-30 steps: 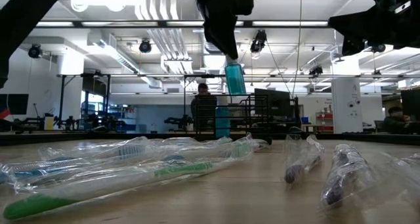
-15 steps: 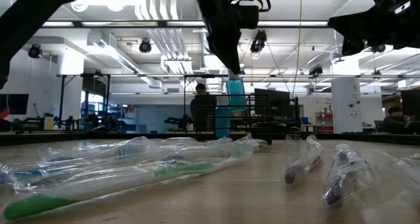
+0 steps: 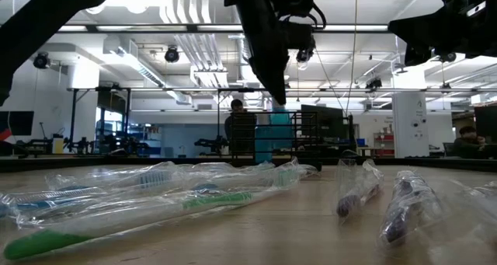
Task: Pick & Place toothbrushing station
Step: Put the blue mouthwash bottle into the wire organizer
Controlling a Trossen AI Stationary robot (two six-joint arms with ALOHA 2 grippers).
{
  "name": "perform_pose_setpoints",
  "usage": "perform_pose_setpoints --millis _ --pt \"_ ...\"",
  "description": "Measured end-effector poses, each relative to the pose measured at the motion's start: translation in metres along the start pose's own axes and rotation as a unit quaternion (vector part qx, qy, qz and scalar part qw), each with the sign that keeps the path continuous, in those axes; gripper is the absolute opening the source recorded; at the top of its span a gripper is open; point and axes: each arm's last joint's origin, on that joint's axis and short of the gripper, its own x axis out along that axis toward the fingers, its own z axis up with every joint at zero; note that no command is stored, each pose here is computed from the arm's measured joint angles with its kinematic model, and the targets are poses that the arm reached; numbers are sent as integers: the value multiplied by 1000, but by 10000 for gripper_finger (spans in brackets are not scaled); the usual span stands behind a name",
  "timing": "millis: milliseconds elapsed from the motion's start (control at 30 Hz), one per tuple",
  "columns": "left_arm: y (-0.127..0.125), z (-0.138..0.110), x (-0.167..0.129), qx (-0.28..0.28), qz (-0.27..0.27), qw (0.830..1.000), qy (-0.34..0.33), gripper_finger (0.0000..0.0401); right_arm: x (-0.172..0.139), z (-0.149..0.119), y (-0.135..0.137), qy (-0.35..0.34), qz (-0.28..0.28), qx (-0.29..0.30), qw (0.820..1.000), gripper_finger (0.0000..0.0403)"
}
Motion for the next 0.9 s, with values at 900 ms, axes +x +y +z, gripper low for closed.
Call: perform_pose_setpoints --millis 900 --pt "-1 0 33 18 -8 1000 24 99 0 0 0 0 0 -2 1000 8"
